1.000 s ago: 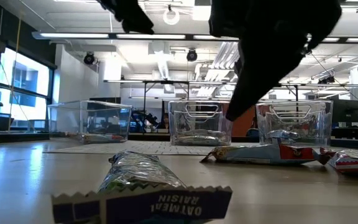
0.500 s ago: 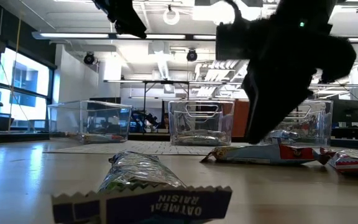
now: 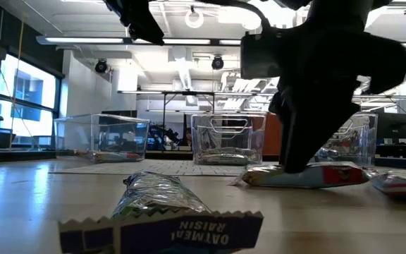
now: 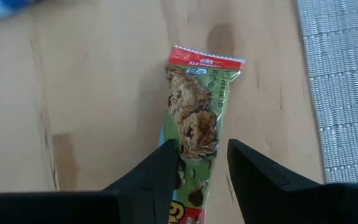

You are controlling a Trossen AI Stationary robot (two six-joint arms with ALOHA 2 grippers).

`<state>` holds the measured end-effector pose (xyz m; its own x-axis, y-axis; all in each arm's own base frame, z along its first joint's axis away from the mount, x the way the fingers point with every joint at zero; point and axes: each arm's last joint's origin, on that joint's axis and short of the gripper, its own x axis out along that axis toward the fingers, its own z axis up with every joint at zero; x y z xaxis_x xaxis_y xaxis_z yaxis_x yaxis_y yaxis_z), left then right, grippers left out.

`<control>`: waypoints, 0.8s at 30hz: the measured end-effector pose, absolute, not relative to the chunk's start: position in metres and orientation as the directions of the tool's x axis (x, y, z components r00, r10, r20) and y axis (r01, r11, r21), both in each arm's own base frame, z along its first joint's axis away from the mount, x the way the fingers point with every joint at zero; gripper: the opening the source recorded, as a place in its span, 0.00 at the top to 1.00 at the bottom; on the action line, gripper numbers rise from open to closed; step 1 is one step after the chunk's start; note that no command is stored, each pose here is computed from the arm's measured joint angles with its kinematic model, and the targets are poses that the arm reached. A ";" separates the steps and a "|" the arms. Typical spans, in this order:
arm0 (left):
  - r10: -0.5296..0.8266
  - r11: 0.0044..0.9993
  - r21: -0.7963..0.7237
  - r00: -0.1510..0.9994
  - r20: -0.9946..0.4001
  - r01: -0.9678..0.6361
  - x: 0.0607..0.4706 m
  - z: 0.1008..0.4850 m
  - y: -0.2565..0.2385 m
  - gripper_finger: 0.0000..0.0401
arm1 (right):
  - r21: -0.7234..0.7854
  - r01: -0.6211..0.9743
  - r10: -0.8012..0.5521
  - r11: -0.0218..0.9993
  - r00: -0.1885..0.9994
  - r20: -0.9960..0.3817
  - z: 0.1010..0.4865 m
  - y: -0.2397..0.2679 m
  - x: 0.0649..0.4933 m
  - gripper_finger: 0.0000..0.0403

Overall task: Pick and place Granola Bars by type
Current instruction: Put the red granola bar into the left transparent bin

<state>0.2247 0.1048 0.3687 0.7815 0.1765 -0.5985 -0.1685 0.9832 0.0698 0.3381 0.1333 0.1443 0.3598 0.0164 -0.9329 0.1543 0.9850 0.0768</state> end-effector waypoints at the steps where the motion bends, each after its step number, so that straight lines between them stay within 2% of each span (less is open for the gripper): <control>1: 0.176 0.983 0.070 0.781 -0.599 -0.169 0.225 0.369 0.105 0.49 | 0.072 0.141 0.017 0.987 0.360 -0.933 0.145 0.133 0.337 0.67; 8: 0.181 0.982 0.071 0.773 -0.608 -0.174 0.224 0.368 0.105 0.49 | 0.072 0.146 0.007 0.987 0.404 -0.915 0.159 0.132 0.336 0.67; 15: 0.203 0.978 0.084 0.760 -0.618 -0.193 0.223 0.367 0.105 0.49 | 0.141 0.148 0.071 0.979 0.397 -0.915 0.159 0.135 0.337 0.67; 24: 0.202 0.978 0.083 0.758 -0.620 -0.192 0.223 0.367 0.105 0.49 | 0.083 0.142 0.019 0.986 0.405 -0.914 0.158 0.133 0.336 0.67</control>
<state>0.2232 0.1052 0.3668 0.7584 0.2019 -0.6198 -0.1922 0.9778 0.0834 0.3365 0.1329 0.1580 0.4047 0.0187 -0.9142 0.1419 0.9864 0.0830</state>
